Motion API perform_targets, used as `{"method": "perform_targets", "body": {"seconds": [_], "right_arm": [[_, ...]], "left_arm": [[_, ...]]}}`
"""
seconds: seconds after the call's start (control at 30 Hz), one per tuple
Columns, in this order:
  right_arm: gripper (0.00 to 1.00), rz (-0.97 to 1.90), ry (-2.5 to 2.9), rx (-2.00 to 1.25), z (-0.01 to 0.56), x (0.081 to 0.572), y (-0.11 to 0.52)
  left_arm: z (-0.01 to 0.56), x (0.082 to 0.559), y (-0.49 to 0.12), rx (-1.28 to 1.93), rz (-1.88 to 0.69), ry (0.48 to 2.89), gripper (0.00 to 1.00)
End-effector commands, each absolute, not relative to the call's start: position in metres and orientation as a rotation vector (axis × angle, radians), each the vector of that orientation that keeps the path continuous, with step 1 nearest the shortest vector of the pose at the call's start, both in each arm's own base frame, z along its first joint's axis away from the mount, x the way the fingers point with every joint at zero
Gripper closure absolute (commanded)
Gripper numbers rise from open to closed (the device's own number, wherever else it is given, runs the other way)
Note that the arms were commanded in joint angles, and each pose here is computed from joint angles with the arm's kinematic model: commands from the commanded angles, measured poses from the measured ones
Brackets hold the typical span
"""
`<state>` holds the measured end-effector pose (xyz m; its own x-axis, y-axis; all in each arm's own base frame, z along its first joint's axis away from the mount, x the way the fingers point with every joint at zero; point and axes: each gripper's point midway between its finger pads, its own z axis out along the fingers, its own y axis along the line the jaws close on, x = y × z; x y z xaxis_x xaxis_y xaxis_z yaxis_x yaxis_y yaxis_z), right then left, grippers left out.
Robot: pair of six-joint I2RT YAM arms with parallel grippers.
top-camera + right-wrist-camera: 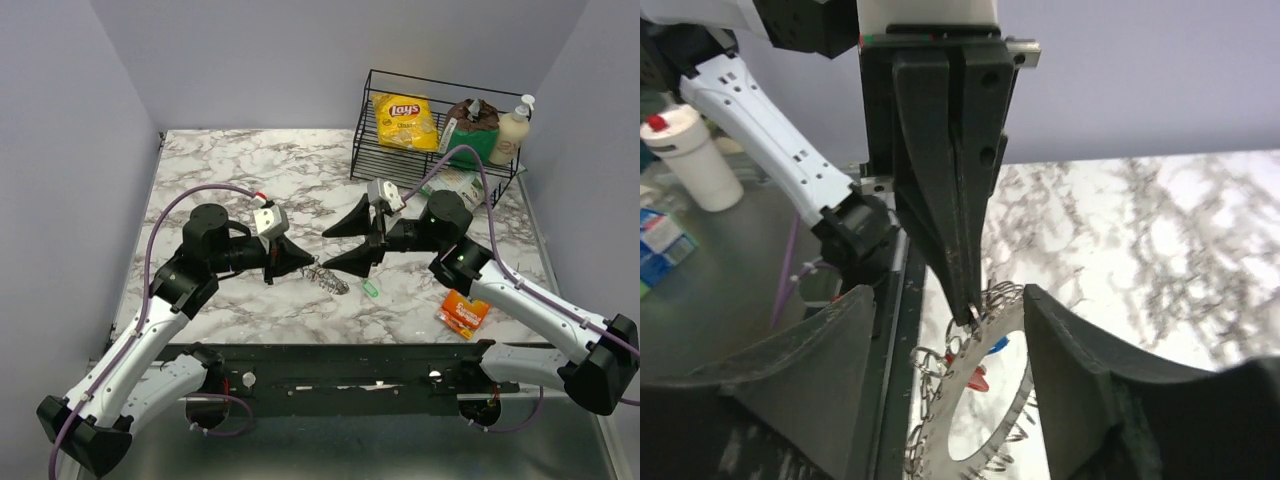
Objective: Put the keys on the keyring
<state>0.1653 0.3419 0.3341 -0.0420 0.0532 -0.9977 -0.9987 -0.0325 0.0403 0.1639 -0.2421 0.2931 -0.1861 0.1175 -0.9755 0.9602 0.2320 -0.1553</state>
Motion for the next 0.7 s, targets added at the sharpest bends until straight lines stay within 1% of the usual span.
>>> {"method": "perform_targets", "body": {"seconds": [0.0,0.03,0.13,0.23,0.4,0.57,0.67], "right_arm": [[0.2,1.226,1.158,-1.096,0.345,0.171,0.335],[0.15,1.221,1.151,-1.094,0.346,0.171,0.335],[0.09,1.213,1.15,-1.093,0.344,0.172,0.334],[0.07,1.212,1.153,-1.098,0.341,0.172,0.334],[0.06,1.202,1.166,-1.101,0.335,0.173,0.333],[0.05,1.189,1.192,-1.095,0.329,0.177,0.334],[0.04,1.19,1.201,-1.096,0.325,0.178,0.335]], "left_arm": [[0.299,0.166,-0.236,1.055,-1.01,1.464,1.0],[0.3,0.166,-0.235,1.056,-1.0,1.454,1.0],[0.296,0.166,-0.232,1.075,-0.967,1.445,1.0],[0.294,0.164,-0.229,1.11,-0.932,1.415,1.0],[0.291,0.157,-0.225,1.181,-0.853,1.292,1.0],[0.291,0.154,-0.212,1.234,-0.674,1.124,1.0],[0.291,0.149,-0.206,1.251,-0.608,1.046,1.0]]}}
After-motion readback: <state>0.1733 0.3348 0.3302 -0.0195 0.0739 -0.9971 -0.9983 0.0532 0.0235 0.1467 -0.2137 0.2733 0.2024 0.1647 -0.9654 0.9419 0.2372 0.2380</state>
